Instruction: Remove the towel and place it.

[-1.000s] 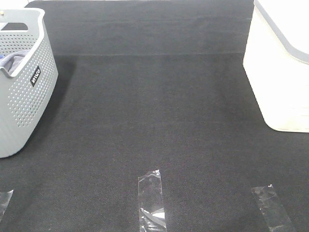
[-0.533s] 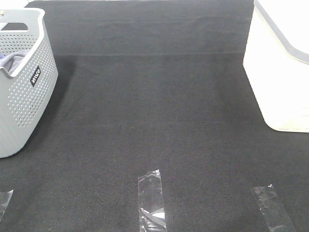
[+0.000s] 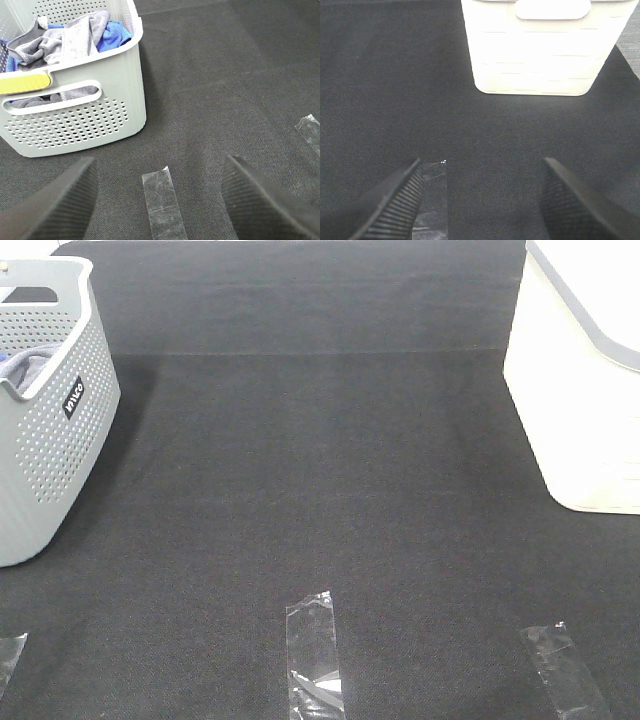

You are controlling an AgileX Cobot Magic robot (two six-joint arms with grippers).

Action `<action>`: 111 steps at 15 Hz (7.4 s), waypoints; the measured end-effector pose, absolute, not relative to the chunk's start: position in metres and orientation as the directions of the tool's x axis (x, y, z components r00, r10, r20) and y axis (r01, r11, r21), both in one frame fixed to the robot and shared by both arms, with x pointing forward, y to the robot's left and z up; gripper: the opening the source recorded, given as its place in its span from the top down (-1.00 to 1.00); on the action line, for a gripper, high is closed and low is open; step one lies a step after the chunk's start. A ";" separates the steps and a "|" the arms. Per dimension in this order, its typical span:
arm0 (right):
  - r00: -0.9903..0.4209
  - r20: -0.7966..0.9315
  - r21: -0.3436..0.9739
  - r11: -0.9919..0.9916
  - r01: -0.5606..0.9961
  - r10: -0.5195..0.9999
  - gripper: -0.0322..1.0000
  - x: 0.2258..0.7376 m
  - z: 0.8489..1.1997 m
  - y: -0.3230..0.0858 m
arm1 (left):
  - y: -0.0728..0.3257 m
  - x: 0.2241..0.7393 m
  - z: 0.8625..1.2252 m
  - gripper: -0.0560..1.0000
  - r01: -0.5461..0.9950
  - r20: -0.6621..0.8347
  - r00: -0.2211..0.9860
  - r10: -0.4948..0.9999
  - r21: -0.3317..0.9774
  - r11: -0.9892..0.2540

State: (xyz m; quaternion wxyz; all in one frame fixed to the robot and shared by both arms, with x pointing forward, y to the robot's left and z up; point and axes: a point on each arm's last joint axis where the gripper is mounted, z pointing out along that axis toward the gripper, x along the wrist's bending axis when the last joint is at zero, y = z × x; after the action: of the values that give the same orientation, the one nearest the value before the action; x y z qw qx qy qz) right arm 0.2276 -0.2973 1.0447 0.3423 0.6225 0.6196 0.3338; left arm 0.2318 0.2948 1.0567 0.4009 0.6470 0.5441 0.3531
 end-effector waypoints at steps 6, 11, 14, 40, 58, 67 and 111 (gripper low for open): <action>0.009 -0.009 0.840 0.002 0.543 1.000 -0.29 0.228 1.045 -0.297 | 0.295 0.232 1.057 -0.39 0.421 0.021 0.159 0.987 0.903 -0.087; 0.009 -0.009 0.840 0.002 0.543 1.000 -0.29 0.228 1.045 -0.297 | 0.295 0.232 1.057 -0.39 0.421 0.021 0.159 0.987 0.903 -0.087; 0.009 -0.009 0.840 0.002 0.543 1.000 -0.29 0.228 1.045 -0.297 | 0.295 0.232 1.057 -0.39 0.421 0.021 0.159 0.987 0.903 -0.087; 0.009 -0.009 0.840 0.002 0.543 1.000 -0.29 0.228 1.045 -0.297 | 0.309 0.642 1.104 -0.39 0.788 0.246 -0.105 0.963 0.612 -0.070; 0.009 -0.009 0.840 0.002 0.543 1.000 -0.29 0.228 1.045 -0.297 | 0.395 0.746 0.982 -0.34 0.884 0.338 -0.216 0.916 0.467 0.036; 0.009 -0.009 0.840 0.002 0.543 1.000 -0.29 0.228 1.045 -0.297 | 0.396 0.754 0.964 -0.16 0.878 0.351 -0.194 0.916 0.478 0.003; -0.610 0.209 0.816 0.207 0.539 0.765 -0.29 0.311 1.066 -0.244 | 0.076 0.541 1.231 0.89 0.282 0.099 0.836 0.540 0.766 -0.578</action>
State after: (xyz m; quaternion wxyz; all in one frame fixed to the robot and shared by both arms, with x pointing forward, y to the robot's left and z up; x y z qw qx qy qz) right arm 0.3106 -0.2440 1.0659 0.1213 0.4248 0.7673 0.4648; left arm 0.5414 0.0761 1.2308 0.3945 0.8731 0.2355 0.1631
